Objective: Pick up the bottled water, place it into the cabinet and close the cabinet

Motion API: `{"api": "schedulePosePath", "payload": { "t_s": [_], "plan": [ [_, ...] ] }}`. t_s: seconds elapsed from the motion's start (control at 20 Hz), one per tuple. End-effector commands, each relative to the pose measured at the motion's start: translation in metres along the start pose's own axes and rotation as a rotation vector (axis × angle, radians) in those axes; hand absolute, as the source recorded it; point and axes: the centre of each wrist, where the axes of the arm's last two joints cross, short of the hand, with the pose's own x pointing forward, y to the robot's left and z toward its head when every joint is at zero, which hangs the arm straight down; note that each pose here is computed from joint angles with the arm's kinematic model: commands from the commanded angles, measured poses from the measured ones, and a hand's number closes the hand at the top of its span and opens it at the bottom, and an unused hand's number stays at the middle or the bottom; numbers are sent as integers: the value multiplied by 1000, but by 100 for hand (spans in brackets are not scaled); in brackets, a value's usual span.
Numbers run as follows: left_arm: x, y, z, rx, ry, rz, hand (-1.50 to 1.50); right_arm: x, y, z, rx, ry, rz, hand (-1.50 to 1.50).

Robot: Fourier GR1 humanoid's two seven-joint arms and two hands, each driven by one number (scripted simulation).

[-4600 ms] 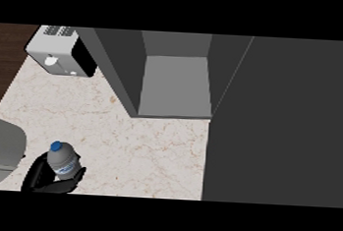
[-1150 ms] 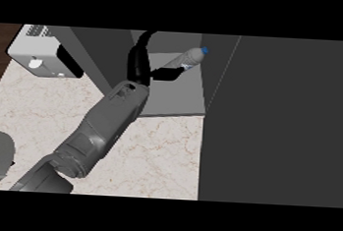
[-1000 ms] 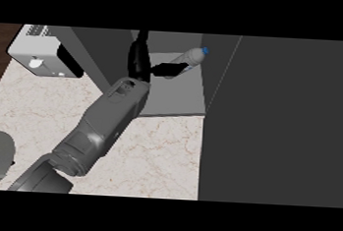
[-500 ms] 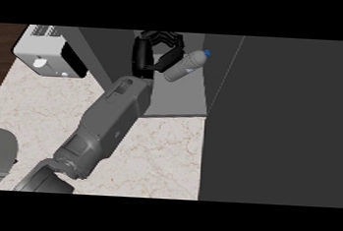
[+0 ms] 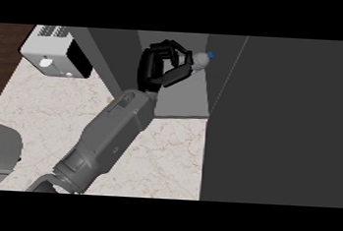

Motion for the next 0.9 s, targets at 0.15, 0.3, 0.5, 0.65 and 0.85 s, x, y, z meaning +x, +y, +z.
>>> {"api": "schedulePosePath", "payload": {
  "t_s": [0.15,0.3,0.5,0.65,0.85],
  "plan": [
    [-10,-16,61,-175,93,236,-150,24,6,-14,24,-39,34,-150],
    [-11,-19,89,-214,142,320,-150,27,11,-12,-37,-17,48,-150],
    [-7,-6,135,-196,155,290,-150,27,9,-12,-33,-33,73,-150],
    [-6,18,163,-152,133,278,-150,43,9,-17,-17,-30,92,-150],
    [12,54,203,-76,139,248,-150,28,10,-9,-26,-30,91,-150]
  ]
}}
